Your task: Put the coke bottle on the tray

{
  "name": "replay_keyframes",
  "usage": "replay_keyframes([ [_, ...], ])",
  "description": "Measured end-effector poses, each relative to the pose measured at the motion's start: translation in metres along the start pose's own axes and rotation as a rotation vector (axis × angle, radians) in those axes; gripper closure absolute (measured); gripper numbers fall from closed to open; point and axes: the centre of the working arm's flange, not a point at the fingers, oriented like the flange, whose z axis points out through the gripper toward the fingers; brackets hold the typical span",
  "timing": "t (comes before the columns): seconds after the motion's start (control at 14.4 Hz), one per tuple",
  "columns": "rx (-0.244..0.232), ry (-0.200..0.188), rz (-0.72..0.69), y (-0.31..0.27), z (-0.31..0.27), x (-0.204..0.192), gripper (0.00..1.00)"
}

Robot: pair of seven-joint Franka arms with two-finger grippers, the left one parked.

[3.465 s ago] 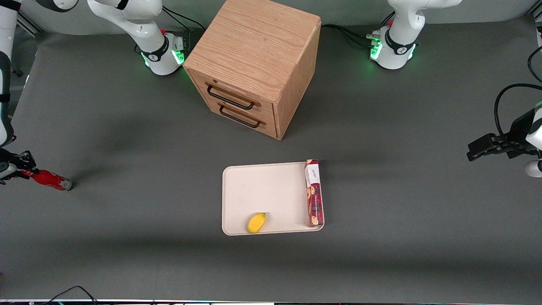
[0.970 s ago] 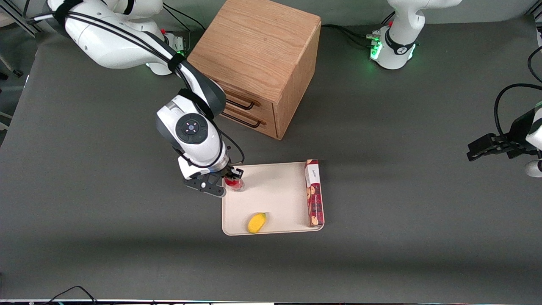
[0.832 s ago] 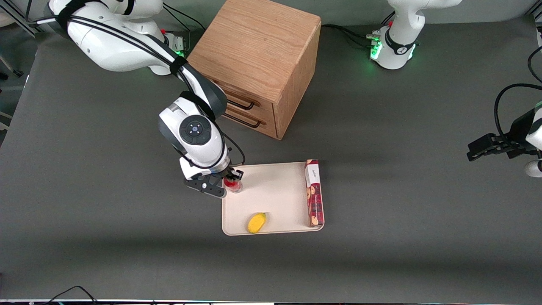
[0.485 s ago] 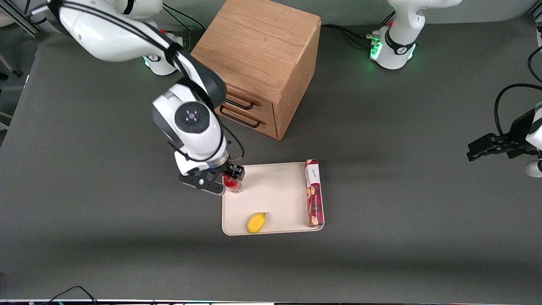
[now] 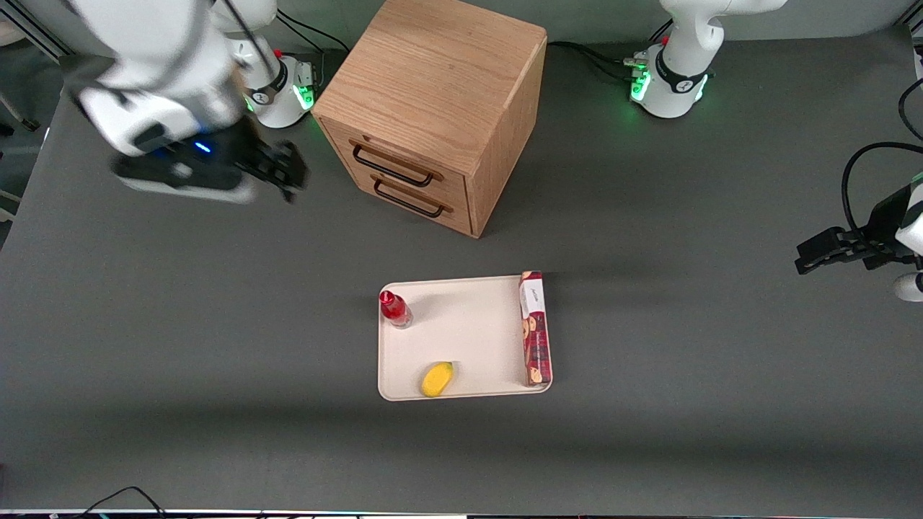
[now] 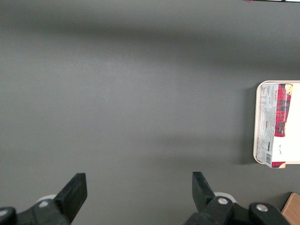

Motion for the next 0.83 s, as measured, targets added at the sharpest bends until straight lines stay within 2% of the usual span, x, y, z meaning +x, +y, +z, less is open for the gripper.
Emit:
replay_keyframes([
  [0.21,0.068,-0.045,-0.023,0.118,-0.005,0.010,0.00],
  [0.28,0.082,-0.045,-0.024,0.148,0.007,0.014,0.00],
  [0.49,0.105,0.011,-0.031,0.179,0.070,0.020,0.00],
  [0.62,0.104,0.024,-0.037,0.174,0.102,0.008,0.00],
  [0.83,0.109,0.061,-0.048,0.166,0.094,-0.004,0.00],
])
